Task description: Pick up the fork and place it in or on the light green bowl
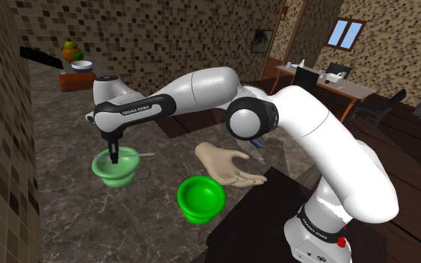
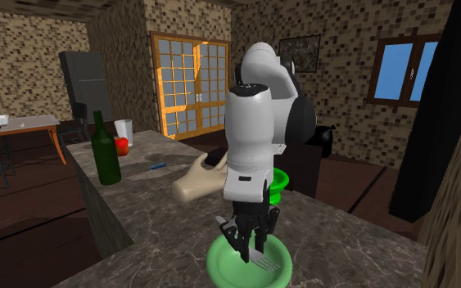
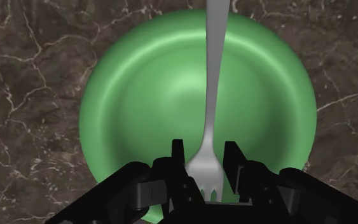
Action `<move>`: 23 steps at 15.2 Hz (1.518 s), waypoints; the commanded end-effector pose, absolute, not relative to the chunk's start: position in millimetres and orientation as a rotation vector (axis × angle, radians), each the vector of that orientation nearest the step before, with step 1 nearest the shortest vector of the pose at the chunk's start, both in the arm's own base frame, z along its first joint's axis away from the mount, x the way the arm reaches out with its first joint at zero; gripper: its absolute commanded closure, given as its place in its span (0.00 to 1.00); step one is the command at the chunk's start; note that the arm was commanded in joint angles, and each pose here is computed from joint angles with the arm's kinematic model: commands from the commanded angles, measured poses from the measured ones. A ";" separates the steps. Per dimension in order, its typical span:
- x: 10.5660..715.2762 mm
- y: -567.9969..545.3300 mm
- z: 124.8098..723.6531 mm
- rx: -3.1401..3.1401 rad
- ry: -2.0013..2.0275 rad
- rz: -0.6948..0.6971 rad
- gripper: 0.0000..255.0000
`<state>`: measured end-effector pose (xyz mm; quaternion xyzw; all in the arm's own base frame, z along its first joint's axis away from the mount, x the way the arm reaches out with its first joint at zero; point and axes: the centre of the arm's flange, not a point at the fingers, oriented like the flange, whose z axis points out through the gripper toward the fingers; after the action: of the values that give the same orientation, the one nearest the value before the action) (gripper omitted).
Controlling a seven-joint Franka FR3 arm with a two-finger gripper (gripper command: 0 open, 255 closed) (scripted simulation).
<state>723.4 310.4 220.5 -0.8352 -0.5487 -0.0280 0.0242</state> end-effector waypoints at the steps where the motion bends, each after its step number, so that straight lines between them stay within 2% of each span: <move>1: 723.3 309.8 215.2 -2.584 -1.697 -0.088 1.00; 7: 723.3 309.8 215.2 -2.584 -1.697 -0.087 1.00; 8: 723.3 309.8 215.2 -2.584 -1.697 -0.087 0.00; 13: 723.3 309.8 215.2 -2.584 -1.697 -0.087 0.00; 17: 722.3 306.3 265.0 -2.584 -1.697 -0.088 0.00; 23: 722.3 306.3 265.0 -2.584 -1.697 -0.088 0.00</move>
<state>722.3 306.3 264.8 -0.8352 -0.5486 -0.0284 0.0241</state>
